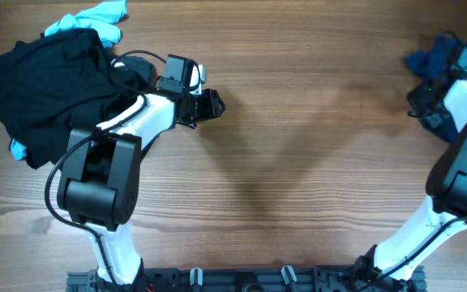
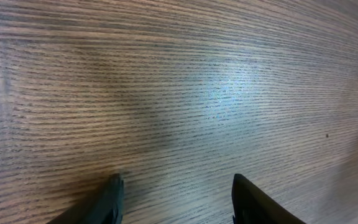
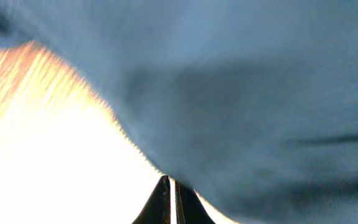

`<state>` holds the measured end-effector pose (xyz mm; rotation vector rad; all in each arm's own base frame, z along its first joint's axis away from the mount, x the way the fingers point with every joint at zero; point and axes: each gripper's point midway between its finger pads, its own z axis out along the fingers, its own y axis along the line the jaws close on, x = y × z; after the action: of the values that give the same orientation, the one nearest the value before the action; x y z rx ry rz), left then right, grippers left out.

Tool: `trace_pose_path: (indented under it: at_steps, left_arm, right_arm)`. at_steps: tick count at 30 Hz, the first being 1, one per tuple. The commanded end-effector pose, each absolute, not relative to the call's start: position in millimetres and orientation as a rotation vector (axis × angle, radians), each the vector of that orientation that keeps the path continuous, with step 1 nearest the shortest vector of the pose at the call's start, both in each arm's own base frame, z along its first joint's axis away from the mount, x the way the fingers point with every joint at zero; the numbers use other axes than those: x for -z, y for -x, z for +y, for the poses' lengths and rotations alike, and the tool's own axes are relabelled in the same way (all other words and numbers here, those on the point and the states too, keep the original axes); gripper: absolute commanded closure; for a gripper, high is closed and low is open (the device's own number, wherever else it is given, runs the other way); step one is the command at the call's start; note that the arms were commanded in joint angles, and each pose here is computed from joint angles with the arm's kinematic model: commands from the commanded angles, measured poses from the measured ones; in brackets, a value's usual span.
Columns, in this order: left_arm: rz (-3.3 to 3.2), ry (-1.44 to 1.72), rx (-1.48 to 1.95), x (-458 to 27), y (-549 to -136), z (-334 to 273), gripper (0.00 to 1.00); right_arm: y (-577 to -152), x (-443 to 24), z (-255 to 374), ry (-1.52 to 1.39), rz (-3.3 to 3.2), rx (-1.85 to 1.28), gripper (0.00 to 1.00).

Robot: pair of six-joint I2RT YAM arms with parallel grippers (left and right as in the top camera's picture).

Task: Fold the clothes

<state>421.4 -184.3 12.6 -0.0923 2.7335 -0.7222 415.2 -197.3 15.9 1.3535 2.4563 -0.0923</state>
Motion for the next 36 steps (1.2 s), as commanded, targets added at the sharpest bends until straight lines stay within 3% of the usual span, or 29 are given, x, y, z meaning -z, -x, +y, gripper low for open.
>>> trace_pose_path:
  at_steps: [1, 5, 7, 10, 16, 21, 24, 25, 32, 36]
  left_arm:
    - [2.76, 0.079, 0.696, -3, -416, -183, 0.44]
    - [2.759, 0.079, 0.697, -3, -416, -183, 0.42]
    - [2.759, 0.079, 0.696, -3, -416, -183, 0.42]
    - [2.754, 0.078, 0.697, -3, -417, -184, 0.42]
    - [2.75, 0.073, 0.673, -3, -419, -181, 0.41]
    - [2.75, 0.074, 0.671, -3, -419, -181, 0.37]
    - [2.751, 0.074, 0.672, -3, -419, -181, 0.36]
    - [2.755, 0.075, 0.671, -2, -418, -181, 0.36]
    - [2.772, 0.08, 0.666, 0, -414, -180, 0.35]
    - [2.772, 0.079, 0.666, 0, -414, -180, 0.36]
  right_arm:
    - [-415, -7, -189, -1.372, 2.485, 0.035, 0.96]
    - [-444, -61, -187, -1.137, 2.469, -0.136, 0.96]
    - [-466, -117, -171, -0.891, 2.407, -0.323, 0.96]
    - [-466, -172, -173, -0.872, 2.273, -0.448, 0.93]
    - [-465, -183, -216, -0.955, 2.094, -0.677, 0.83]
    - [-478, -139, -238, -0.984, 2.082, -0.719, 0.74]
    - [-479, -91, -245, -1.042, 2.149, -0.657, 0.71]
    - [-476, -69, -251, -1.044, 2.191, -0.6, 0.63]
    - [-454, 29, -258, -1.079, 2.385, -0.47, 0.52]
    - [-455, 36, -249, -1.042, 2.402, -0.535, 0.5]
